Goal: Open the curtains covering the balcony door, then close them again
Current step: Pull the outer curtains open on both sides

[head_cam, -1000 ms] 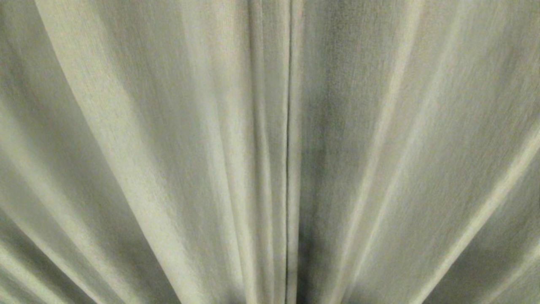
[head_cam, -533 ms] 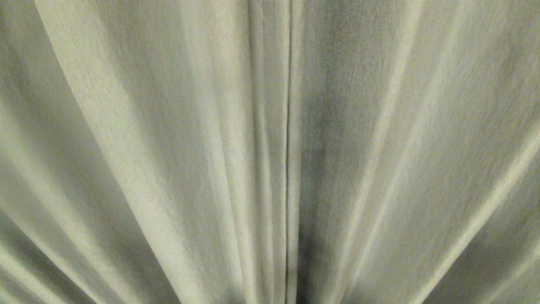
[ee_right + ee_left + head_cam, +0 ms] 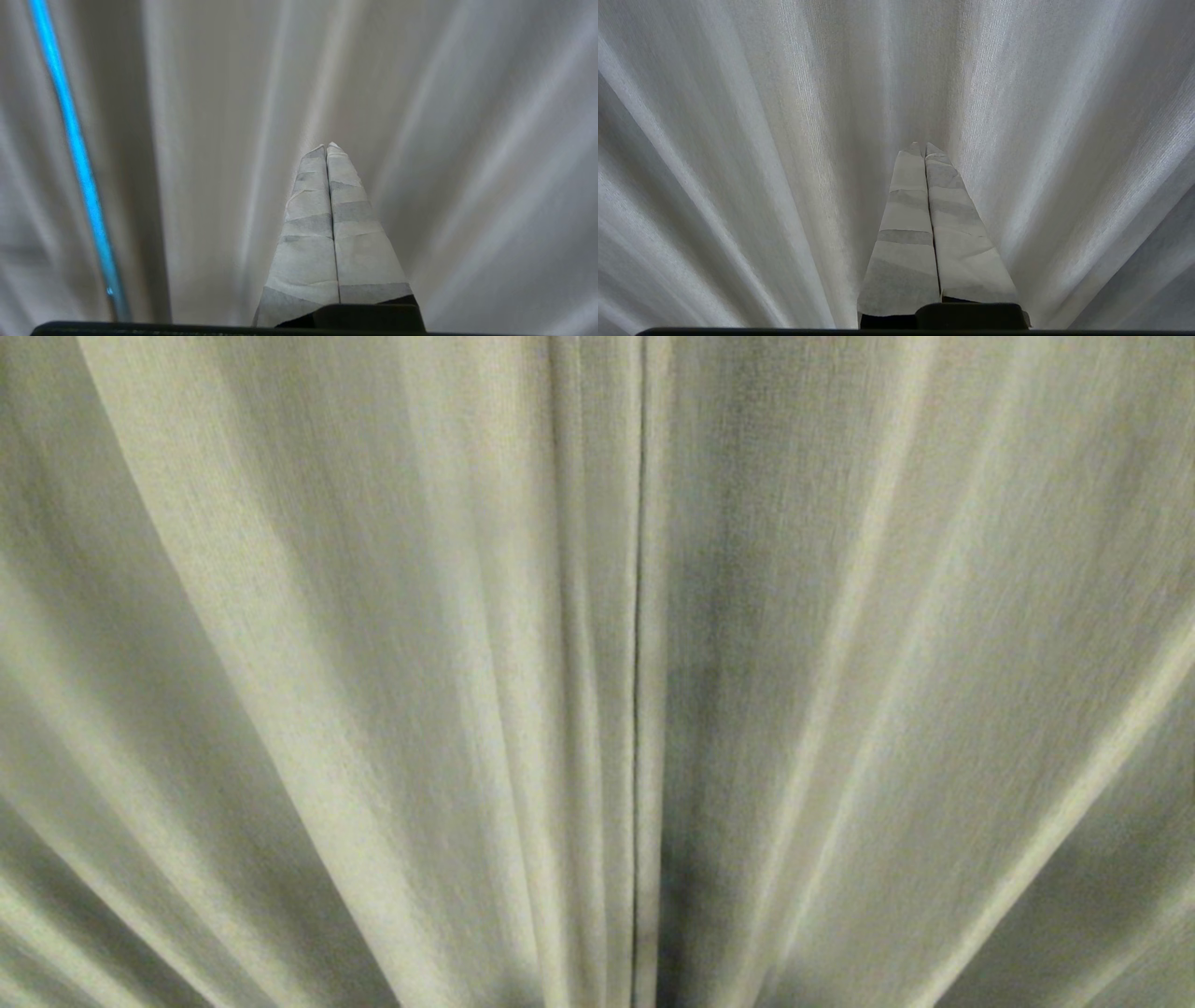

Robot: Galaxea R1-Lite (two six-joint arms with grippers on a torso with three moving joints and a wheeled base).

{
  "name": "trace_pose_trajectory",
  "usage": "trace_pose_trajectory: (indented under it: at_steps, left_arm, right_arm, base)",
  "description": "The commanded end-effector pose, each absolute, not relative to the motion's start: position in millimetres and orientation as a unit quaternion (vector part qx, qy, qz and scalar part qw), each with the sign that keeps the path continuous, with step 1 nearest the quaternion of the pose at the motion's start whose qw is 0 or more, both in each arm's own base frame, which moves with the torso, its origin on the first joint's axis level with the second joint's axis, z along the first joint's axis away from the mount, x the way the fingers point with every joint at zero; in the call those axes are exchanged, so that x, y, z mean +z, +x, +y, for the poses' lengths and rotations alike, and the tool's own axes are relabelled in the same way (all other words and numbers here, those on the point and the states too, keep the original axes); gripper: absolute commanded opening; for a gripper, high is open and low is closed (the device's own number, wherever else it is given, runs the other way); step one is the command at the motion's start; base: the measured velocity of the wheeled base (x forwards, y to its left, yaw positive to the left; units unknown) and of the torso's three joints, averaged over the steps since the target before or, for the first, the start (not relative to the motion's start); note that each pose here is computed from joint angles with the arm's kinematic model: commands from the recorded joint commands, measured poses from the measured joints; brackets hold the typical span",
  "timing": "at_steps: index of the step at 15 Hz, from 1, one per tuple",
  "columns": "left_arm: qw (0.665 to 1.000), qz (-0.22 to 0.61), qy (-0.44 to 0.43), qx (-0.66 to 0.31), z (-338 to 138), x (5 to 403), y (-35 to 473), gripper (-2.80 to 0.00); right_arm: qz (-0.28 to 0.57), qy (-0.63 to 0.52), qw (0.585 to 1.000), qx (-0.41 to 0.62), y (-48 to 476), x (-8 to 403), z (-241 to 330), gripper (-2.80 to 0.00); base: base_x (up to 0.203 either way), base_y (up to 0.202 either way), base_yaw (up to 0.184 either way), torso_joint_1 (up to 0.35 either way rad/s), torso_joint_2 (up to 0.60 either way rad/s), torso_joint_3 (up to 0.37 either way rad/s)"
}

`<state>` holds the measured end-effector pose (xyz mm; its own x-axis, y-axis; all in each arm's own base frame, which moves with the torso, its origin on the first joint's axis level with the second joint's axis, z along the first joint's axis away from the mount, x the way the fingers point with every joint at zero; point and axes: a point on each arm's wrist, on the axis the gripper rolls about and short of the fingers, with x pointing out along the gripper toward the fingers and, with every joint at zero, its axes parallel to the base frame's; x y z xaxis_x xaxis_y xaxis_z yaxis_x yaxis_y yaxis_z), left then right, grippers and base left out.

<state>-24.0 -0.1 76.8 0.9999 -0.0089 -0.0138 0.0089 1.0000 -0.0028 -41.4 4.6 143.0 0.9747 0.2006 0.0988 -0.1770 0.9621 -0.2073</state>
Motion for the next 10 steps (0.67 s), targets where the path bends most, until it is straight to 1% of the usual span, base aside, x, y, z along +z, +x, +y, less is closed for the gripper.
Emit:
trace_pose_trajectory:
  at_steps: [1,3,5,6,10]
  left_arm:
    - [1.0,0.007,-0.002,-0.005,-0.1,76.7,-24.0,-2.8]
    - [1.0,0.007,-0.002,-0.005,-0.1,76.7,-24.0,-2.8]
    - [1.0,0.007,-0.002,-0.005,-0.1,76.7,-24.0,-2.8]
    - [1.0,0.007,-0.002,-0.005,-0.1,76.7,-24.0,-2.8]
    - [1.0,0.007,-0.002,-0.005,-0.1,76.7,-24.0,-2.8]
  right_arm:
    - [-0.033,-0.098,0.988,0.116,-29.5,164.8,5.4,-2.8]
    - [-0.02,-0.097,0.987,0.129,-19.3,183.1,5.9,-2.8]
    - [-0.025,-0.097,0.986,0.131,-11.9,201.7,6.0,-2.8]
    - [-0.028,-0.097,0.986,0.132,-10.1,208.6,6.0,0.0]
    - [-0.023,-0.088,0.987,0.133,4.7,225.0,6.0,0.0]
  base:
    - [0.0,0.0,0.0,0.0,0.0,0.0]
    - [0.0,0.0,0.0,0.0,0.0,0.0]
    - [0.0,0.0,0.0,0.0,0.0,0.0]
    - [0.0,0.0,0.0,0.0,0.0,0.0]
    - [0.0,0.0,0.0,0.0,0.0,0.0]
